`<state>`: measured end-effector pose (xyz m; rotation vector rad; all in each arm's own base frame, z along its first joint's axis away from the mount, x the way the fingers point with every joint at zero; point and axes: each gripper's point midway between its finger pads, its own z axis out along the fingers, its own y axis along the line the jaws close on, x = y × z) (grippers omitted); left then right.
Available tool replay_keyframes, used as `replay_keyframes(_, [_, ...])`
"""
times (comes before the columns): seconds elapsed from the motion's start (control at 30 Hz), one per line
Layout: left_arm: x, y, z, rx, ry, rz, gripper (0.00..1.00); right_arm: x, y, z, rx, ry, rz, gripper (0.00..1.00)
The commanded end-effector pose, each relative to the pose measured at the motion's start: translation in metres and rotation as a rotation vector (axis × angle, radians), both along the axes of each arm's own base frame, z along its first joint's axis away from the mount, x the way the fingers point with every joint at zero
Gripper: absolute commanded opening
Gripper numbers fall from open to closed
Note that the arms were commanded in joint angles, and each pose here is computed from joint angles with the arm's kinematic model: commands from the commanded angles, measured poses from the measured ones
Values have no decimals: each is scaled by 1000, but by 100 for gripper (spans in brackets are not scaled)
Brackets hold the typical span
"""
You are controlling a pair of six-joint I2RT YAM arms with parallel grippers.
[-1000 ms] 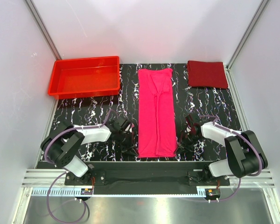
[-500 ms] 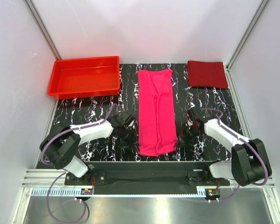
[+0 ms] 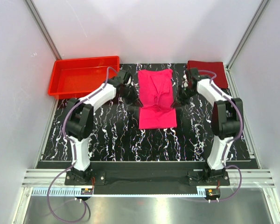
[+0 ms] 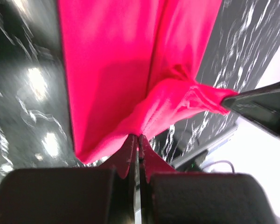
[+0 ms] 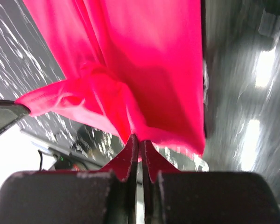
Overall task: Fold and stack the t-shirts
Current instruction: Fold the tshirt
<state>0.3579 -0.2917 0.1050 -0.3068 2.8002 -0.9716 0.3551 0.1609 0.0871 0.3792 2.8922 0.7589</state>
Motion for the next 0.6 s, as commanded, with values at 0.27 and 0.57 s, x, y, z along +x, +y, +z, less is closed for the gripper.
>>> replay_keyframes(0.27, [58, 14, -18, -41, 25, 48, 0, 76, -14, -1, 29, -41, 61, 0])
replay_keyframes(0.57, [75, 14, -10, -53, -5, 83, 0, 92, -8, -8, 59, -62, 100, 0])
